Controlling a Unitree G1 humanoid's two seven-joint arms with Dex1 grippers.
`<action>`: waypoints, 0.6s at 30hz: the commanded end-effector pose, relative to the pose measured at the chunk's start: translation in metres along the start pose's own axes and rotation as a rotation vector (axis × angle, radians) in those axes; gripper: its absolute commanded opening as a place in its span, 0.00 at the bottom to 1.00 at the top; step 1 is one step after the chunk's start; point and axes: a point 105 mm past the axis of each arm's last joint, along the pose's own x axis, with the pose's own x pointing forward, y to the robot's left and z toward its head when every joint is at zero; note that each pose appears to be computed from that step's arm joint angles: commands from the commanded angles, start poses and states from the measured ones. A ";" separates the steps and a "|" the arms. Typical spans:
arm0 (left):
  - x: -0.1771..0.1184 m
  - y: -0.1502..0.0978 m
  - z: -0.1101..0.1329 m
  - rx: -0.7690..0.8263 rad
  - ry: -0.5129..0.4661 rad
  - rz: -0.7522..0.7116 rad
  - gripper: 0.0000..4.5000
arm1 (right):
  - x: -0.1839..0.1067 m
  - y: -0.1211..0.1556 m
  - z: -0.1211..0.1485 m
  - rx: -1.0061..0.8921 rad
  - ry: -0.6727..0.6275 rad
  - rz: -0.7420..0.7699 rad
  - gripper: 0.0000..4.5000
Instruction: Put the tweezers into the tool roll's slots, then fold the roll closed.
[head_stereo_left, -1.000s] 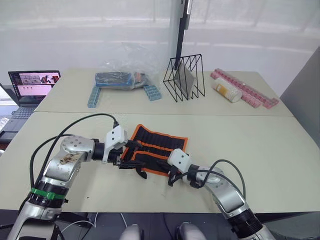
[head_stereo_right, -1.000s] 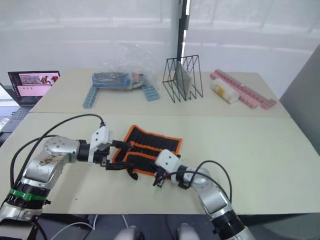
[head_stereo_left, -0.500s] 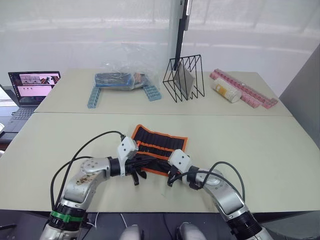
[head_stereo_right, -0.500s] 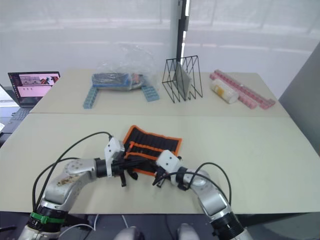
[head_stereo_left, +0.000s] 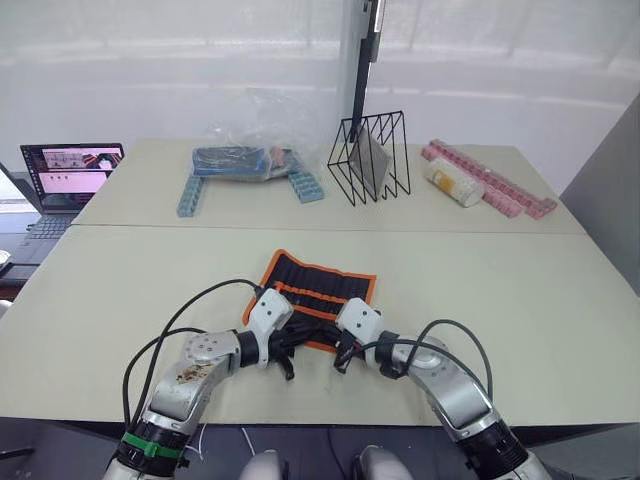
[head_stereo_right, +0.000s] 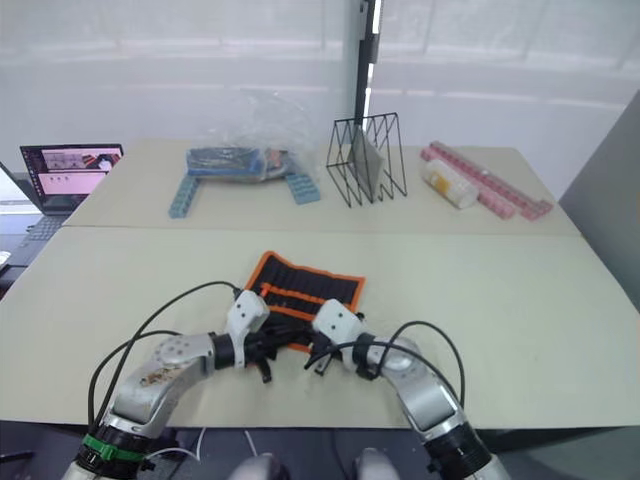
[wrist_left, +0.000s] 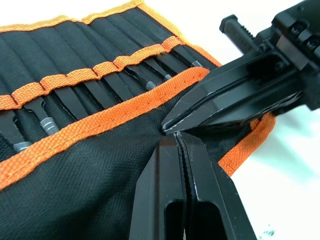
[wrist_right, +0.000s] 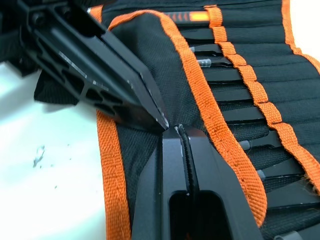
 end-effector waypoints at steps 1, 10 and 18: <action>-0.013 0.004 -0.015 -0.022 0.057 0.048 0.01 | -0.002 0.007 -0.027 0.002 0.117 0.030 0.00; -0.044 0.025 -0.017 -0.072 0.041 0.179 0.01 | -0.003 0.011 -0.030 -0.006 0.130 0.045 0.00; -0.059 0.037 -0.006 -0.057 -0.006 0.247 0.01 | -0.003 0.012 -0.029 -0.008 0.123 0.054 0.00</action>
